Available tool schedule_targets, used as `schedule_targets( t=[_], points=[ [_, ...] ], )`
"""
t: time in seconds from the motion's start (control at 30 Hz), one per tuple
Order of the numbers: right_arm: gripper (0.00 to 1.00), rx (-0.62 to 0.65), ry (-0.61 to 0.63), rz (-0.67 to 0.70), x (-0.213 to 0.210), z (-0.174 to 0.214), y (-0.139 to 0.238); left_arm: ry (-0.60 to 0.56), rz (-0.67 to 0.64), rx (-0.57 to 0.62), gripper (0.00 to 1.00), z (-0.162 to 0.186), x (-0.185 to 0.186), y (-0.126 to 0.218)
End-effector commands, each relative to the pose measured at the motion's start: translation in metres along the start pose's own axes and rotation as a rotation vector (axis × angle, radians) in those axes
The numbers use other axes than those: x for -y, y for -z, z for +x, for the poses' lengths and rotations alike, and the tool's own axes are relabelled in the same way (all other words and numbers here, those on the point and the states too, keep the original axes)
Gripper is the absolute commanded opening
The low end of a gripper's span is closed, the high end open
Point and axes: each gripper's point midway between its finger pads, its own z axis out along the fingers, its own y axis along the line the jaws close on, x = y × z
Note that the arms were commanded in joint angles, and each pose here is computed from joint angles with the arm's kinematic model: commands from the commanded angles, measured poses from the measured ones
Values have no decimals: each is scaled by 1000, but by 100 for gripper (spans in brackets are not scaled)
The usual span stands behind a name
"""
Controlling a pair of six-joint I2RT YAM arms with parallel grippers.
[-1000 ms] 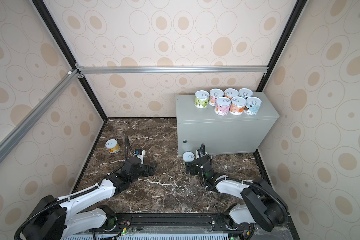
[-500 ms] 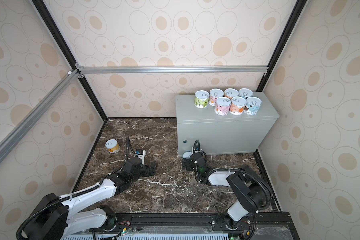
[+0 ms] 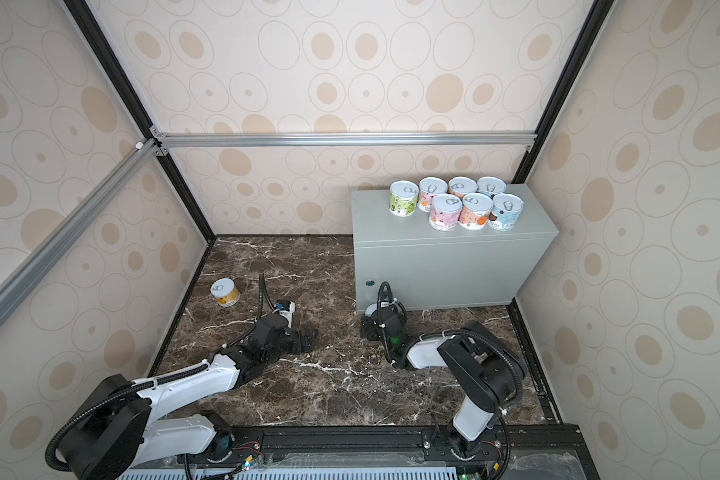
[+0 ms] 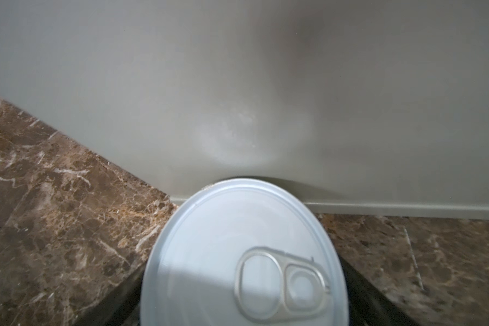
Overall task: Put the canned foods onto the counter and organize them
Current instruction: 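Close the right gripper around the green-labeled can's lid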
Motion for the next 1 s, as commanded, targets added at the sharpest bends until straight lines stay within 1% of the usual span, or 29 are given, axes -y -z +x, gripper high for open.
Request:
schedule_targets(
  t=[0.0, 0.3, 0.4, 0.5, 0.73, 0.97],
  points=[
    [90, 64, 9, 27, -2, -14, -3, 9, 19, 29, 99, -8, 5, 1],
    [89, 99, 41, 40, -5, -18, -9, 19, 25, 28, 99, -4, 4, 1],
    [84, 106, 45, 48, -5, -21, -10, 18, 25, 26, 99, -3, 4, 1],
    [75, 109, 53, 43, -6, -23, -9, 20, 26, 26, 99, -2, 4, 2],
    [61, 105, 61, 30, -6, -24, -1, 26, 33, 39, 99, -6, 5, 6],
    [55, 102, 76, 5, -11, -27, 14, 31, 44, 51, 99, -10, 7, 11]
  ],
)
